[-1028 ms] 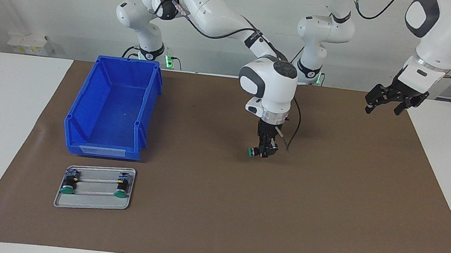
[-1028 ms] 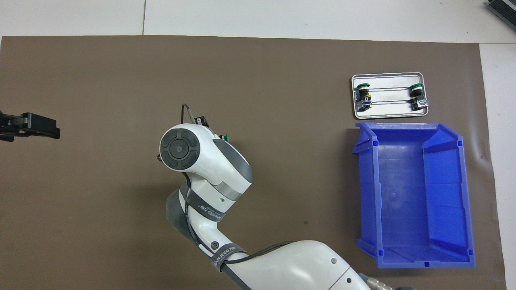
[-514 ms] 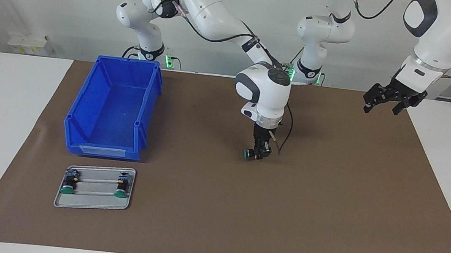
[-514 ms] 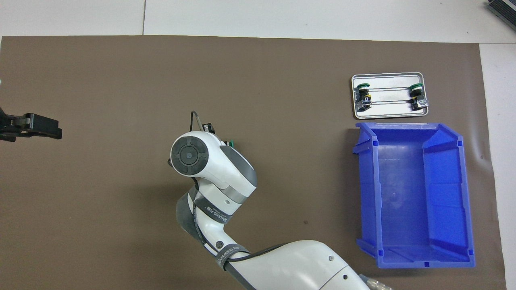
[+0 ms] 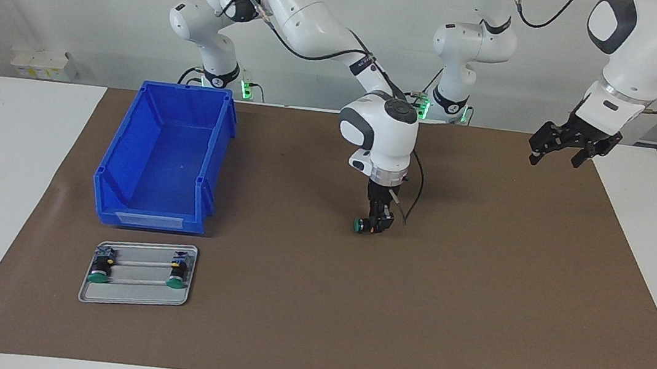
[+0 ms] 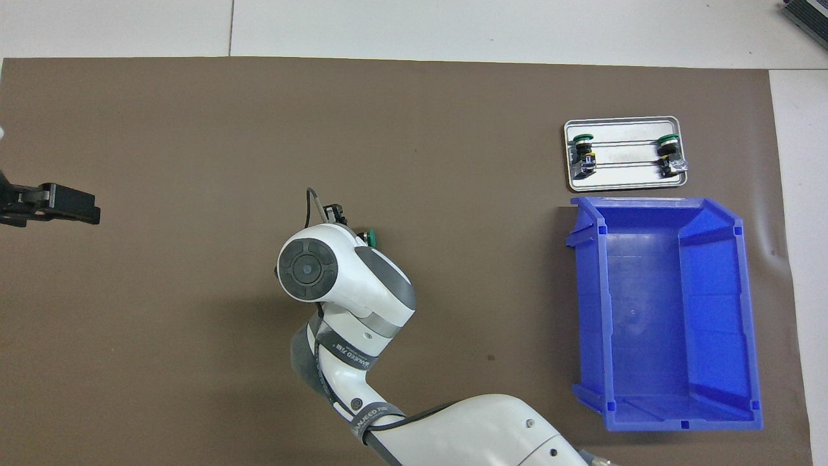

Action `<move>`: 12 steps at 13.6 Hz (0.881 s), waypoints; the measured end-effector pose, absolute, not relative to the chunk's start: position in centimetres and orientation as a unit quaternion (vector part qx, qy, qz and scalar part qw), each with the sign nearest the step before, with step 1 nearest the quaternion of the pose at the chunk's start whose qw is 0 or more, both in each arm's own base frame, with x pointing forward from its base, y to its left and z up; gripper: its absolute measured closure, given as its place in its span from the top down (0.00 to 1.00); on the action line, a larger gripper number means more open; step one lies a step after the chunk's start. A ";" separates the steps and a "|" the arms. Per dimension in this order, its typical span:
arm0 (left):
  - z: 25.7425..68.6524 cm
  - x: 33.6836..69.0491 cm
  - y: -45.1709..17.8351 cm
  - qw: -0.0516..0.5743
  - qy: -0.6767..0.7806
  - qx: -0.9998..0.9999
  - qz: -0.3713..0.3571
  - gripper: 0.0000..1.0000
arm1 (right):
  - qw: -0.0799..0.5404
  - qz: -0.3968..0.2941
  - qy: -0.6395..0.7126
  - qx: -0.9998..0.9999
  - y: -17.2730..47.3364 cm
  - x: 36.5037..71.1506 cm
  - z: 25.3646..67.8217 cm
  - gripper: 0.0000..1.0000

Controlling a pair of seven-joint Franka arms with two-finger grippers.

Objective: Place and press button with both arms
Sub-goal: 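Release the button and withdraw the right gripper while the left gripper approaches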

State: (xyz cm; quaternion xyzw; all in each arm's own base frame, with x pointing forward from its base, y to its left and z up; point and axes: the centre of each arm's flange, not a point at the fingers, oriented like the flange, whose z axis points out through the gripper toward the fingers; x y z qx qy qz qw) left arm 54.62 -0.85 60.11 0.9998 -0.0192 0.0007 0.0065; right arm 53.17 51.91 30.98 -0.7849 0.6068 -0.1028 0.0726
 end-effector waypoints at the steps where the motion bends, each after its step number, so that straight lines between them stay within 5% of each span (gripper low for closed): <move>1: 60.1 54.6 -0.9 0.006 -0.026 1.000 0.001 0.99 | 0.074 -0.119 0.596 -0.791 52.0 53.1 31.7 0.93; 5: 60.3 54.8 -1.2 0.006 -0.074 0.997 0.009 0.97 | 0.092 -0.150 0.544 -0.821 47.1 55.8 40.6 1.00; 12: 60.9 54.8 -8.1 0.055 -0.294 0.953 0.048 0.95 | 0.026 -0.174 0.342 -0.923 27.1 60.4 52.5 1.00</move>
